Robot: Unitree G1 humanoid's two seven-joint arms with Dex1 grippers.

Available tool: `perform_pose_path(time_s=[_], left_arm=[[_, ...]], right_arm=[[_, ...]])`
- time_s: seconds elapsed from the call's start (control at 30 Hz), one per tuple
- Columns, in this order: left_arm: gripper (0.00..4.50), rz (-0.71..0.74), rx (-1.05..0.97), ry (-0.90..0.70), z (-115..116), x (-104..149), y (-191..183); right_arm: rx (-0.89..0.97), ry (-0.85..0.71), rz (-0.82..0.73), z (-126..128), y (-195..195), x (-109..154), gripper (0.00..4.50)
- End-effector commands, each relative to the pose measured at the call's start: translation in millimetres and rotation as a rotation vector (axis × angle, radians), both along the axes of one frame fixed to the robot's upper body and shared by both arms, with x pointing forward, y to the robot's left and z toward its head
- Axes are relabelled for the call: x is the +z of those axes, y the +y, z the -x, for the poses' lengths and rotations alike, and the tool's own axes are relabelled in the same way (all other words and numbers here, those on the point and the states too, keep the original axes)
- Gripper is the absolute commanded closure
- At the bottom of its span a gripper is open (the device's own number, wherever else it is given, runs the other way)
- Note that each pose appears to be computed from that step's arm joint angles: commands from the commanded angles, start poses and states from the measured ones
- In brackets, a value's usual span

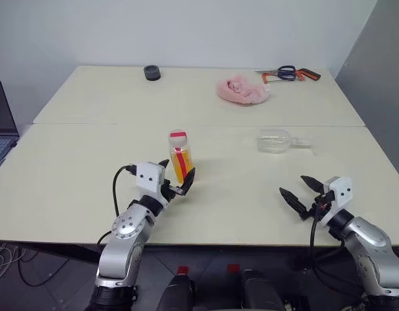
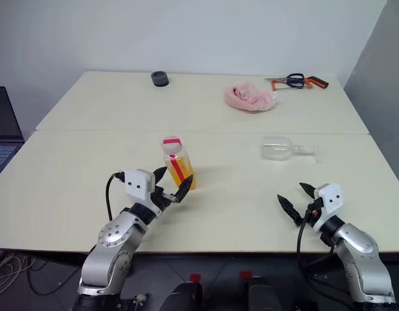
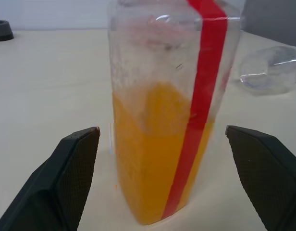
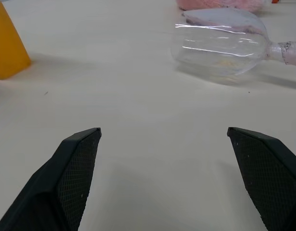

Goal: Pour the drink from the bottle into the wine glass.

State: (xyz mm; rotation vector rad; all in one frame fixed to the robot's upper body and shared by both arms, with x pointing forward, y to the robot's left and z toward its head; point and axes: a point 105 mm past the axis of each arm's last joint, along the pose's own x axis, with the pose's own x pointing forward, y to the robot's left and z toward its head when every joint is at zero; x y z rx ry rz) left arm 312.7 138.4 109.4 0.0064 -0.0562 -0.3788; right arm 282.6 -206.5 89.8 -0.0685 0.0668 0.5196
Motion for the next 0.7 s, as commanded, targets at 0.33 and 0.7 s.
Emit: perform_pose_path(time_s=[0.33,0.7], left_arm=[[0.01,0.008,0.012,-0.056,-9,-9,-3],[0.01,0.018,-0.042,-0.072,-18,-12,-22]], right_arm=[[0.040,-0.013,0.013,4,1,10,0.00],[0.049,0.000,0.014,5,1,9,0.00]])
